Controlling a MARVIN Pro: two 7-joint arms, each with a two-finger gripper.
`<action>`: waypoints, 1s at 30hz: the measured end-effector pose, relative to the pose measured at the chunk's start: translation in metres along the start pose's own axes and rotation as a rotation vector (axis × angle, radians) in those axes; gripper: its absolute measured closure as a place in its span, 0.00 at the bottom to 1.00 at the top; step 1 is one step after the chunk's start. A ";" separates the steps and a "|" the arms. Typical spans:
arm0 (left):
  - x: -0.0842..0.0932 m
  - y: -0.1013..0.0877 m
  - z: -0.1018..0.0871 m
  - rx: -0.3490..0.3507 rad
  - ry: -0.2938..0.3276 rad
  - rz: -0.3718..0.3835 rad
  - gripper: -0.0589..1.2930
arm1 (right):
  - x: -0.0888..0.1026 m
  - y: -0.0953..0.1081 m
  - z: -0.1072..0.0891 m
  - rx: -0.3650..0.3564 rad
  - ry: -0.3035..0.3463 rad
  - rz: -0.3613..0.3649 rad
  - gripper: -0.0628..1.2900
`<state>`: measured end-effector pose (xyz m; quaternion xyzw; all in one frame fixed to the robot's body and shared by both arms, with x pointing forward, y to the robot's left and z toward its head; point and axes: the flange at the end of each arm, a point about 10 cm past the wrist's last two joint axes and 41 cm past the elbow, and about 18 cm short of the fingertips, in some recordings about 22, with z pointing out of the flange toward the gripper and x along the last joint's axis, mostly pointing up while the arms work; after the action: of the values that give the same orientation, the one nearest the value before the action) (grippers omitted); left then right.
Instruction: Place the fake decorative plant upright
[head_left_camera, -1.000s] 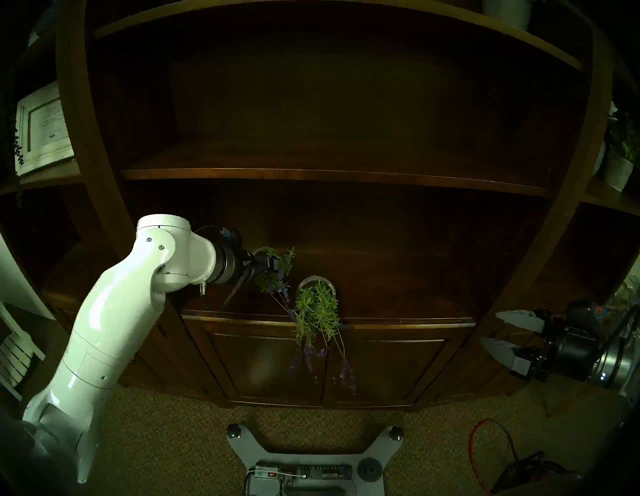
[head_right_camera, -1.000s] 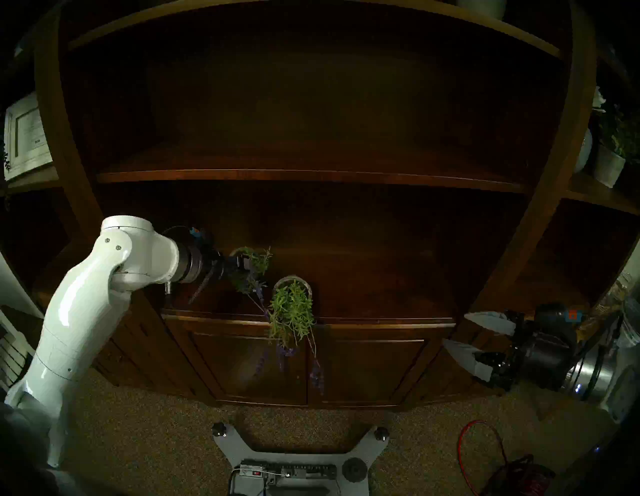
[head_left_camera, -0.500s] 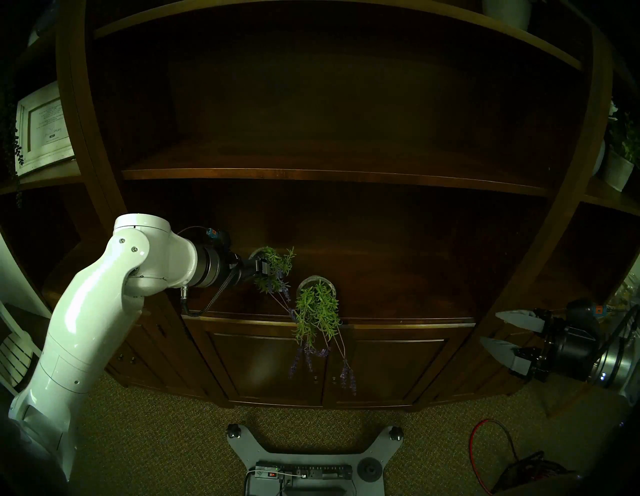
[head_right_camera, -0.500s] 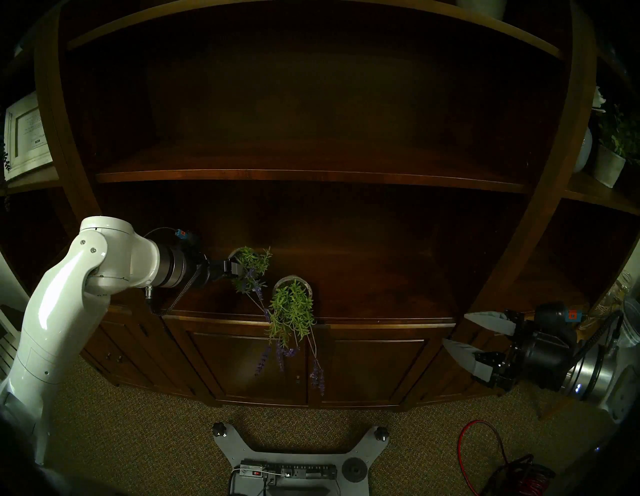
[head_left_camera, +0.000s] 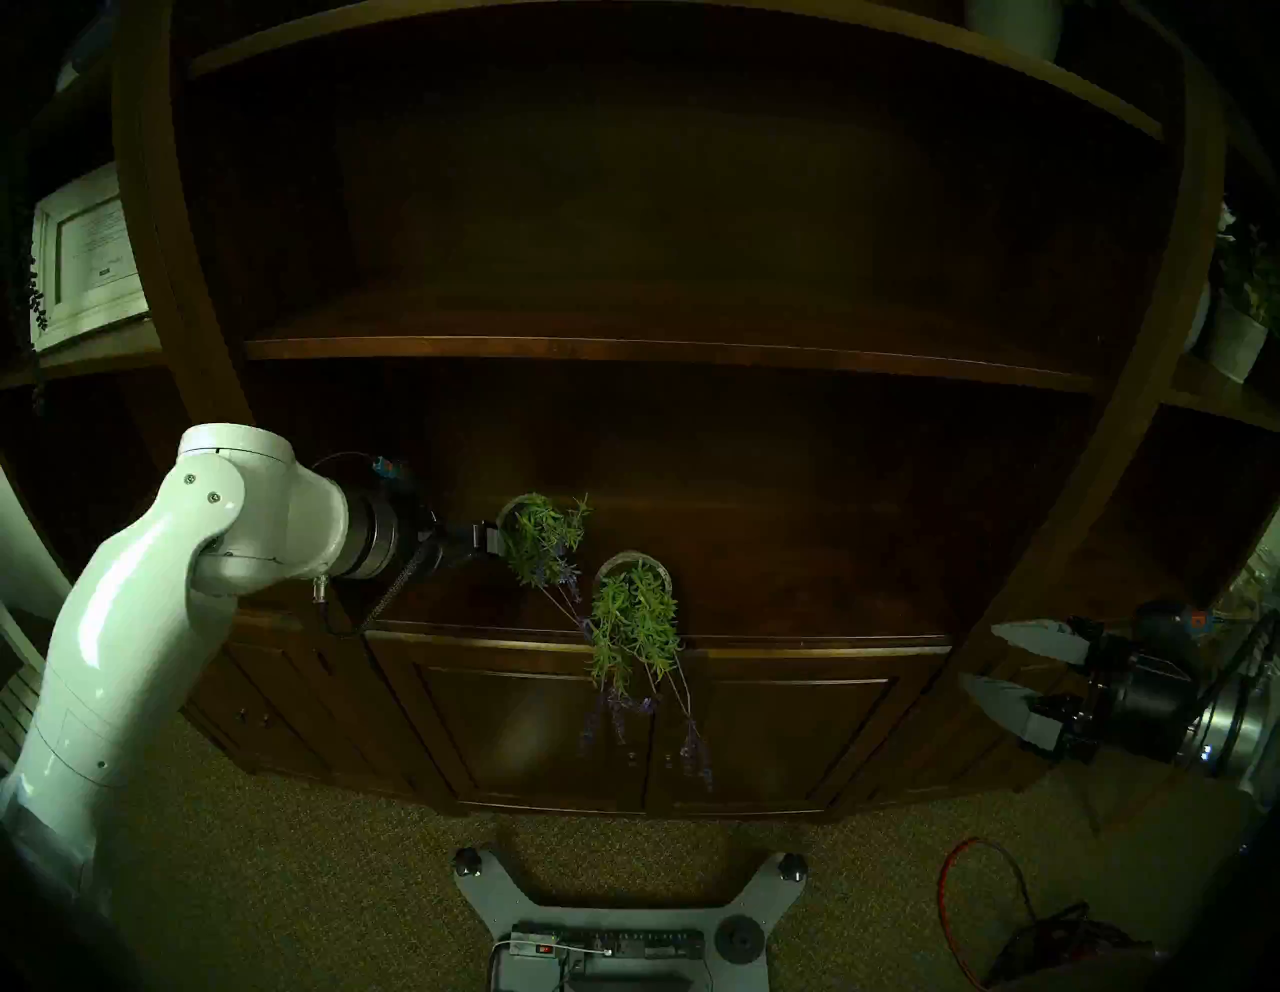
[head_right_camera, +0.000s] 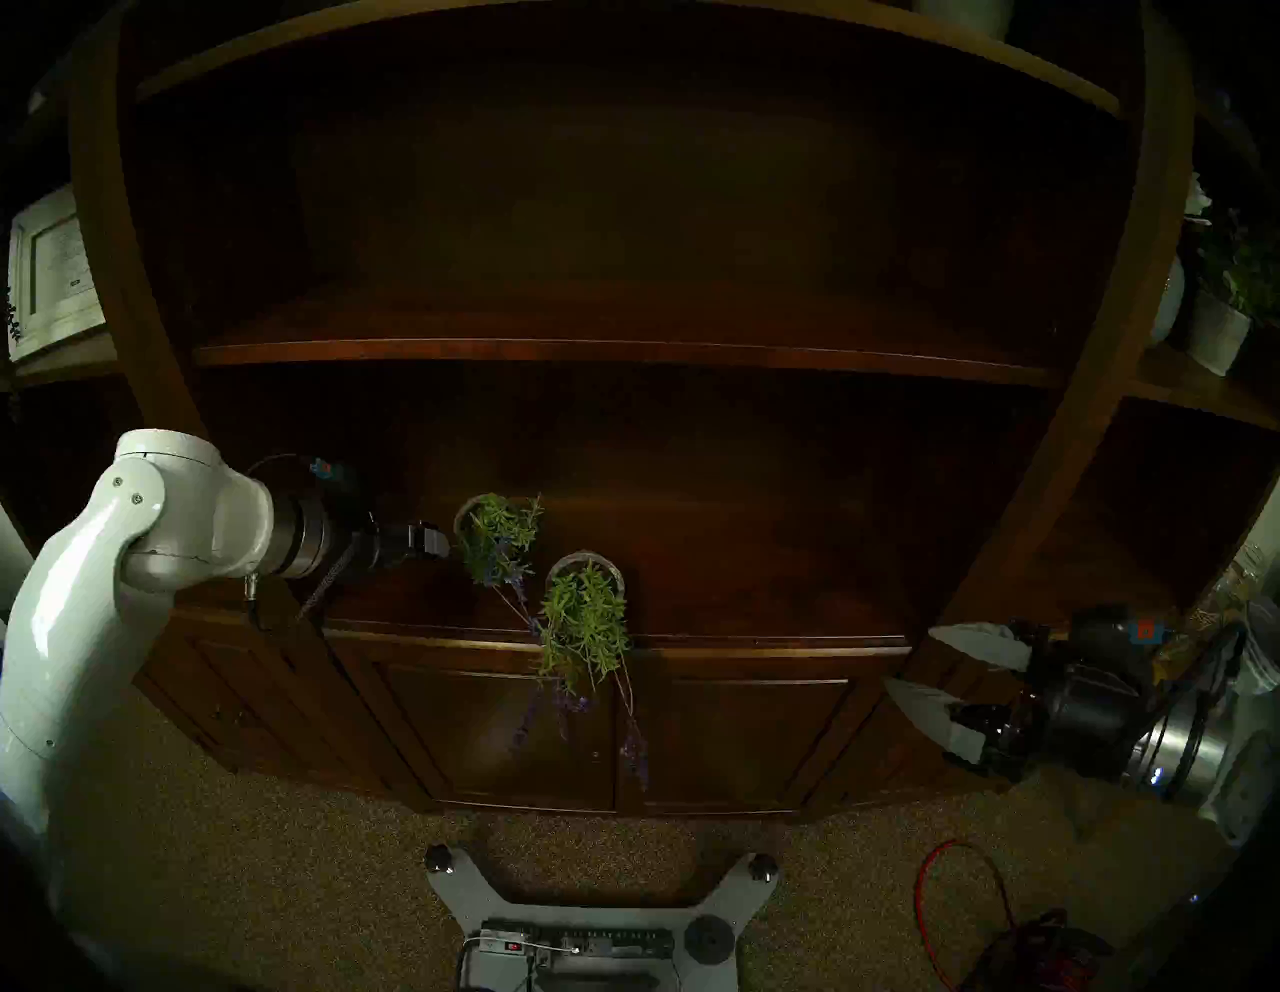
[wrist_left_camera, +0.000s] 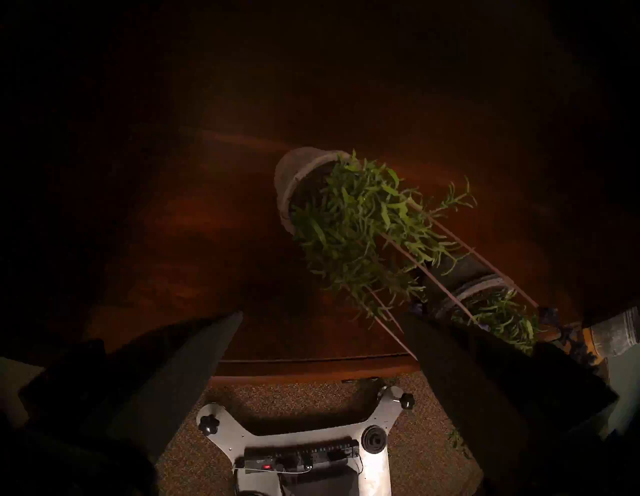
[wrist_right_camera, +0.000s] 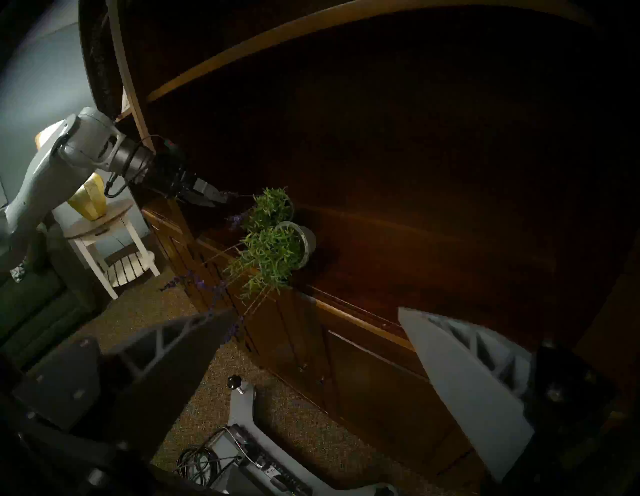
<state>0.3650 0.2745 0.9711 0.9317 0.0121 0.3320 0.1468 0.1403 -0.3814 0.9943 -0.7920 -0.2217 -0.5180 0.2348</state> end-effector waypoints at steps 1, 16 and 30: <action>0.000 -0.002 -0.001 0.003 -0.002 -0.001 0.06 | 0.000 0.000 0.000 0.000 0.000 0.000 0.04; 0.002 -0.040 -0.001 -0.003 -0.044 -0.101 0.06 | 0.000 0.000 0.000 0.000 0.000 0.000 0.04; 0.003 -0.058 0.024 -0.044 -0.051 -0.093 0.06 | 0.000 0.000 0.000 0.000 0.000 0.000 0.04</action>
<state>0.3865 0.3240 0.9394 0.9349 0.0441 0.3010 0.1828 0.1402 -0.3814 0.9943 -0.7921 -0.2217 -0.5180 0.2348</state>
